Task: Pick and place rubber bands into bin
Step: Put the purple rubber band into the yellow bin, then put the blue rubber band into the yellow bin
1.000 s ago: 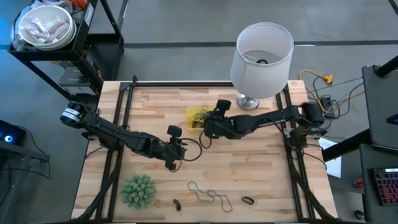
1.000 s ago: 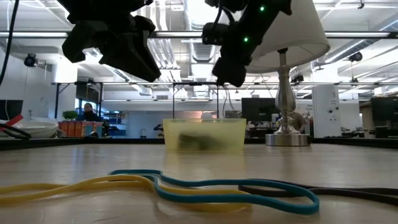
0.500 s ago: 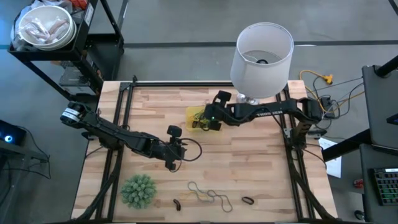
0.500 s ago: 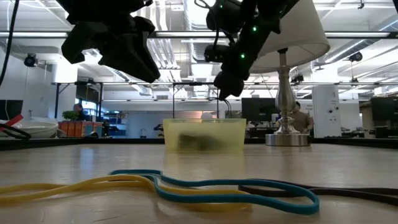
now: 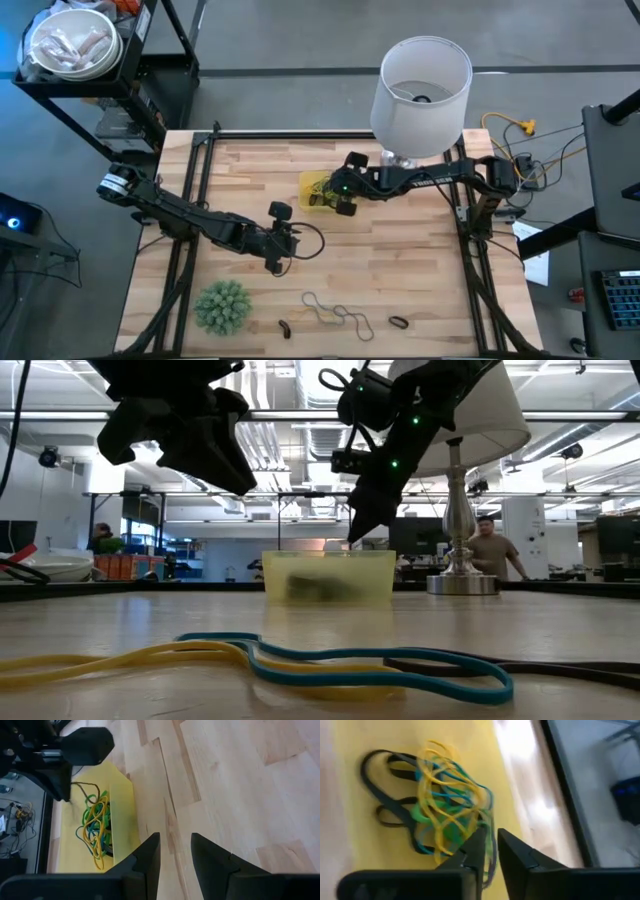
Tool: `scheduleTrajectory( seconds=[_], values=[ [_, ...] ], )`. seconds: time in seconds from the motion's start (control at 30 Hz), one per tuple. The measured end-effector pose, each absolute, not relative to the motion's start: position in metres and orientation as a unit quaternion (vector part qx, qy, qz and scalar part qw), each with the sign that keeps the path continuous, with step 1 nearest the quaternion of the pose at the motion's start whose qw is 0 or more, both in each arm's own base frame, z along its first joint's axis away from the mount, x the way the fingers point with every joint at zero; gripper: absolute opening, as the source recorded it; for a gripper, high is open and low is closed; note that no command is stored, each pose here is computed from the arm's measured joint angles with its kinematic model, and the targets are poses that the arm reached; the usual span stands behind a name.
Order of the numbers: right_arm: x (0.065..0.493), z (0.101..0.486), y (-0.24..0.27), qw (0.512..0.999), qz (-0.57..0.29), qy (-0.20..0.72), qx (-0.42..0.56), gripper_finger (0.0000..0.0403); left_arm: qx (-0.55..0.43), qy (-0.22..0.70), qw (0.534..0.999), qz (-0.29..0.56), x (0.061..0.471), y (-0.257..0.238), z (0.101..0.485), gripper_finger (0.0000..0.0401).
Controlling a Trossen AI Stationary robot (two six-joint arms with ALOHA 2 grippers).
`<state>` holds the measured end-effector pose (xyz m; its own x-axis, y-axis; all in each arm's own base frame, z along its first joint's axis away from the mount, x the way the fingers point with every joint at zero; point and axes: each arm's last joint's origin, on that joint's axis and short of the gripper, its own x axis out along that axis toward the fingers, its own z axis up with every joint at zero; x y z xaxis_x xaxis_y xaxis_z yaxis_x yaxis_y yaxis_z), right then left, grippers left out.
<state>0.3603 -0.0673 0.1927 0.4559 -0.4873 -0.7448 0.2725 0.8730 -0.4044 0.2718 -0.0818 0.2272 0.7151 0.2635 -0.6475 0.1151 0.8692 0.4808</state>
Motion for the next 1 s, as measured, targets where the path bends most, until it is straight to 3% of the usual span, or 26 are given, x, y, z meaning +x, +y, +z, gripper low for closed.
scheduleTrajectory(
  seconds=[0.2,0.37,0.77,1.0],
  values=[
    [0.361,0.192,-0.067,0.850,-0.219,0.467,-0.112,0.0103,0.253,0.376,0.890,0.041,0.271,-0.082,0.226,0.0093],
    [0.362,0.198,-0.061,0.851,-0.202,0.465,-0.135,0.0122,0.253,0.376,0.890,0.041,0.271,-0.082,0.226,0.0093],
    [0.330,0.240,0.017,0.854,-0.102,0.473,-0.189,0.0108,0.245,0.364,0.898,0.035,0.273,-0.083,0.227,0.0093],
    [0.294,0.252,0.071,0.863,-0.061,0.474,-0.164,0.0095,0.186,0.335,0.920,-0.086,0.276,-0.092,0.226,0.0093]
  ],
)
